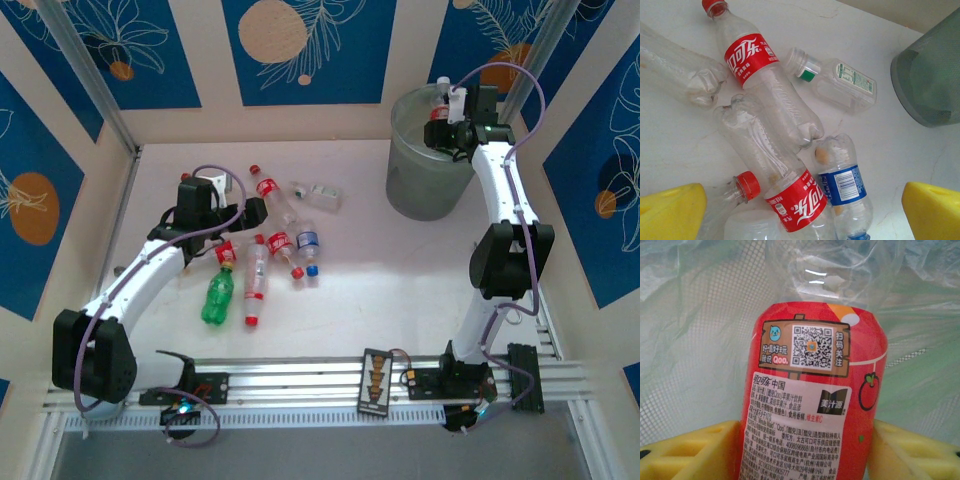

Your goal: Put the plastic bottles in the bin

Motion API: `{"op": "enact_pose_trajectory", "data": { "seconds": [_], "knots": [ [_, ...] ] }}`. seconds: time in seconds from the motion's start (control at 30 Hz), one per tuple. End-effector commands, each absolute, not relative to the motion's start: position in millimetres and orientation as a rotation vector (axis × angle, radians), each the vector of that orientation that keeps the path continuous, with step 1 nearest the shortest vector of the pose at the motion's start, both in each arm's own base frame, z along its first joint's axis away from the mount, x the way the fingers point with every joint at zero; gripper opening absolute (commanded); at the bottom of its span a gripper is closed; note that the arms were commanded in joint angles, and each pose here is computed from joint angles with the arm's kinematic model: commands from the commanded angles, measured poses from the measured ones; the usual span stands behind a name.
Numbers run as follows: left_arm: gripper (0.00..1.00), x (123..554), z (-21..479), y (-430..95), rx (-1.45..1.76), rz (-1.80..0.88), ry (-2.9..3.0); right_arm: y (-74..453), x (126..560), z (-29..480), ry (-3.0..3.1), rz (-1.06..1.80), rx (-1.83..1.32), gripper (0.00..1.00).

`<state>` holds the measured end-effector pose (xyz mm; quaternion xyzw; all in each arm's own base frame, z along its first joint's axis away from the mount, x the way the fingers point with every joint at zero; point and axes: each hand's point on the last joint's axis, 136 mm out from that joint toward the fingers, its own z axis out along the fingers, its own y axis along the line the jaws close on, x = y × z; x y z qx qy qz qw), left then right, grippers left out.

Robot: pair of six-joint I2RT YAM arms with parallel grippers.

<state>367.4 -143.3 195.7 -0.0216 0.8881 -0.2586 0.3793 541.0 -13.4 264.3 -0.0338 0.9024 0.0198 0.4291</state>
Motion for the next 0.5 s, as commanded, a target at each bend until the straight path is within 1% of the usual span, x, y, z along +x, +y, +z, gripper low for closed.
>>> {"op": "enact_pose_trajectory", "data": {
  "seconds": [0.0, 0.17, 0.4, 0.47],
  "knots": [
    [1.0, 365, 191, -143, -0.032, -0.633, 2.283, -10, 545, 253, 2.259, 0.069, -0.111, 0.65],
    [1.0, 364, 191, -141, -0.033, -0.62, 2.285, -9, 548, 243, 2.28, 0.082, -0.111, 0.68],
    [1.0, 364, 191, -141, -0.029, -0.614, 2.285, -8, 551, 242, 2.282, 0.095, -0.102, 0.74],
    [1.0, 364, 191, -140, -0.03, -0.613, 2.284, -8, 552, 241, 2.288, 0.097, -0.101, 0.75]
  ]
}}
